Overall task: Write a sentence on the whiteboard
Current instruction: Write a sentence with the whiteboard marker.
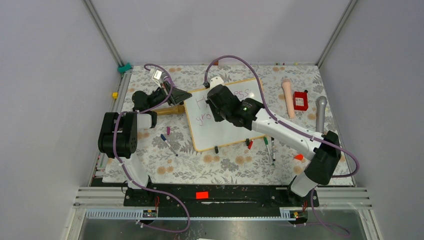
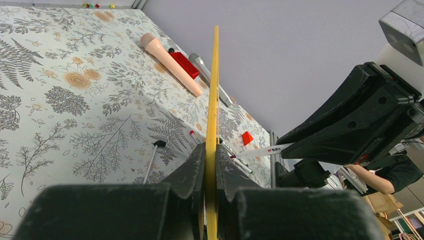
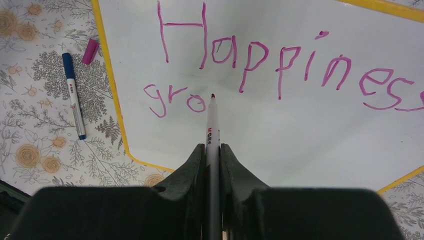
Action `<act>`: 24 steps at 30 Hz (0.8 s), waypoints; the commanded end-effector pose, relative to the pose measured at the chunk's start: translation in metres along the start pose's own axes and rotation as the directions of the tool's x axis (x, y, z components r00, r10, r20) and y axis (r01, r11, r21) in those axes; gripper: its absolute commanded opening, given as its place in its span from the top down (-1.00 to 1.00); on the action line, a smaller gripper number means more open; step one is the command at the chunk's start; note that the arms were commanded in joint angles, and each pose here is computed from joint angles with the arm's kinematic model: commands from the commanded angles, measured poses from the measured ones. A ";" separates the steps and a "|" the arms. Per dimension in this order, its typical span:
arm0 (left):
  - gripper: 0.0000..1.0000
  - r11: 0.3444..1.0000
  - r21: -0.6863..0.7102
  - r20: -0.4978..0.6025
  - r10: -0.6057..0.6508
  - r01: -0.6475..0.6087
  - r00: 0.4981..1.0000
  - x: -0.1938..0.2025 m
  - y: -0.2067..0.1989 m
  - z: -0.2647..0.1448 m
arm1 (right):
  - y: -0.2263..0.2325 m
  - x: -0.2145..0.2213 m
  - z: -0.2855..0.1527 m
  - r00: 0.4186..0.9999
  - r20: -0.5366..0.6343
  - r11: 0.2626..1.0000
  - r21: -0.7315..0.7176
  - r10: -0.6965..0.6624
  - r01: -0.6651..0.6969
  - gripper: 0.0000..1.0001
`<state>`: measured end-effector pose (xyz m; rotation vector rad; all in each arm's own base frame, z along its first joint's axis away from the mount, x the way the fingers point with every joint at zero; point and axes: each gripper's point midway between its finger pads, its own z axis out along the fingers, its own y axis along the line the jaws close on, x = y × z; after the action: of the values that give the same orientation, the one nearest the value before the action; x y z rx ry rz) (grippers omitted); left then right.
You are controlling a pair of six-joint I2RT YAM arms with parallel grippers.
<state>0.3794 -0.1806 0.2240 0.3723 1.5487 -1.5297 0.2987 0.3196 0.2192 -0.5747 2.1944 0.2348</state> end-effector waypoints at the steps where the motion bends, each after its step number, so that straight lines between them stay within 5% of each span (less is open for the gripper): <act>1: 1.00 0.994 0.063 -0.024 0.095 -0.093 0.995 0.001 -0.019 0.003 | -0.007 -0.001 0.004 1.000 0.004 0.999 0.035 0.009 -0.009 1.00; 24: 1.00 0.993 0.063 -0.023 0.098 -0.096 0.995 0.000 -0.019 0.003 | -0.009 0.025 0.023 0.998 -0.069 0.997 0.077 0.013 -0.007 1.00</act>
<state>0.3797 -0.1805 0.2236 0.3690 1.5510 -1.5301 0.3016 0.3227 0.1961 -0.5759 2.2428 0.1963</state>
